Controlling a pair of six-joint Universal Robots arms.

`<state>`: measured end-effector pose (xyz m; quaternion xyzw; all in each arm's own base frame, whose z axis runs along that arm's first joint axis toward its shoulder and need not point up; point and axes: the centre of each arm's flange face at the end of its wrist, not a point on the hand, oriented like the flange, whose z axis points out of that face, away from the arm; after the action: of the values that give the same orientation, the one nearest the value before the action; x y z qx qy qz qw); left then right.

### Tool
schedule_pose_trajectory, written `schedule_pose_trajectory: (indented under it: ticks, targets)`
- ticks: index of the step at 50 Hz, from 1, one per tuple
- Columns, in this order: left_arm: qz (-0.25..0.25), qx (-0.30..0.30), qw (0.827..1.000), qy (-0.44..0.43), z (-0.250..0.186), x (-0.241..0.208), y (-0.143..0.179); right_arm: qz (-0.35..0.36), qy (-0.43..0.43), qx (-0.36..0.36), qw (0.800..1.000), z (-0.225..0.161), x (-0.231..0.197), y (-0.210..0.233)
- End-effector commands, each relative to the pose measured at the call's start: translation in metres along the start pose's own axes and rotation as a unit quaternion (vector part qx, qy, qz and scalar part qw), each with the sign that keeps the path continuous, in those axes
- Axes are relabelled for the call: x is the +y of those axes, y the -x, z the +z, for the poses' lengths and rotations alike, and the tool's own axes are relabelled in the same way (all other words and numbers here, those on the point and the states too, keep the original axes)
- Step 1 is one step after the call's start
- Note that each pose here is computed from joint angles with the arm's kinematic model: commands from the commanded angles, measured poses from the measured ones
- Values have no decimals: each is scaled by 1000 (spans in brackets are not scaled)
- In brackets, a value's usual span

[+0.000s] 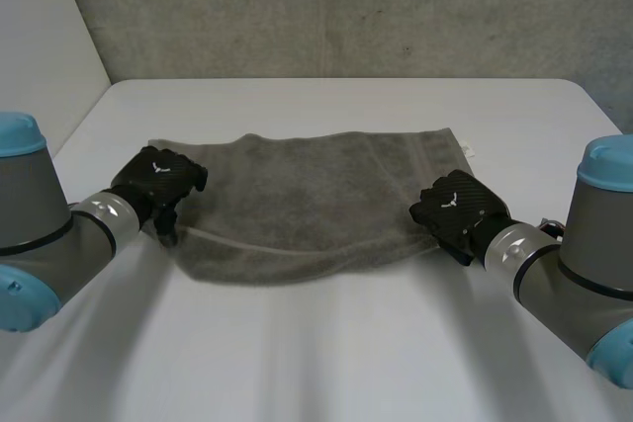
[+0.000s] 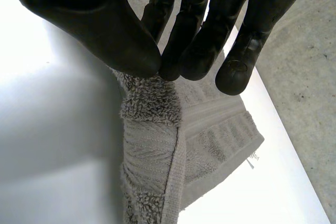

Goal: Fold the towel.

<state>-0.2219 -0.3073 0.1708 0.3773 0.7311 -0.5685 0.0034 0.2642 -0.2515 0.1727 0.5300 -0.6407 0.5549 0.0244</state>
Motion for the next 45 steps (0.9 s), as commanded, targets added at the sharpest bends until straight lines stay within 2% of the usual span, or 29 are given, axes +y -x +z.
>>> schedule_pose_trajectory:
  ticks: [1, 14, 22, 24, 30, 40, 45]
  targets:
    - [-13, 13, 999, 44, -3, 12, 4, 5, 4, 3, 1000, 1, 3, -3]
    - [-25, 29, 996, 74, 0, 34, -2, 20, 27, -10, 999, 9, 14, 4]
    - [-29, 21, 996, 77, 1, 37, 2, 103, 49, 3, 993, 11, 31, -7]
    - [-32, 22, 996, 80, -1, 38, 1, 152, 54, 16, 987, 11, 37, -18]
    - [-32, 19, 997, 75, -7, 34, 1, 219, 61, 23, 974, 3, 50, -27]
    - [-32, 14, 997, 66, -12, 29, 2, 260, 61, 27, 963, -16, 65, -38]
    - [-32, 10, 997, 63, -10, 28, 5, 296, 73, 34, 952, -23, 85, -43]
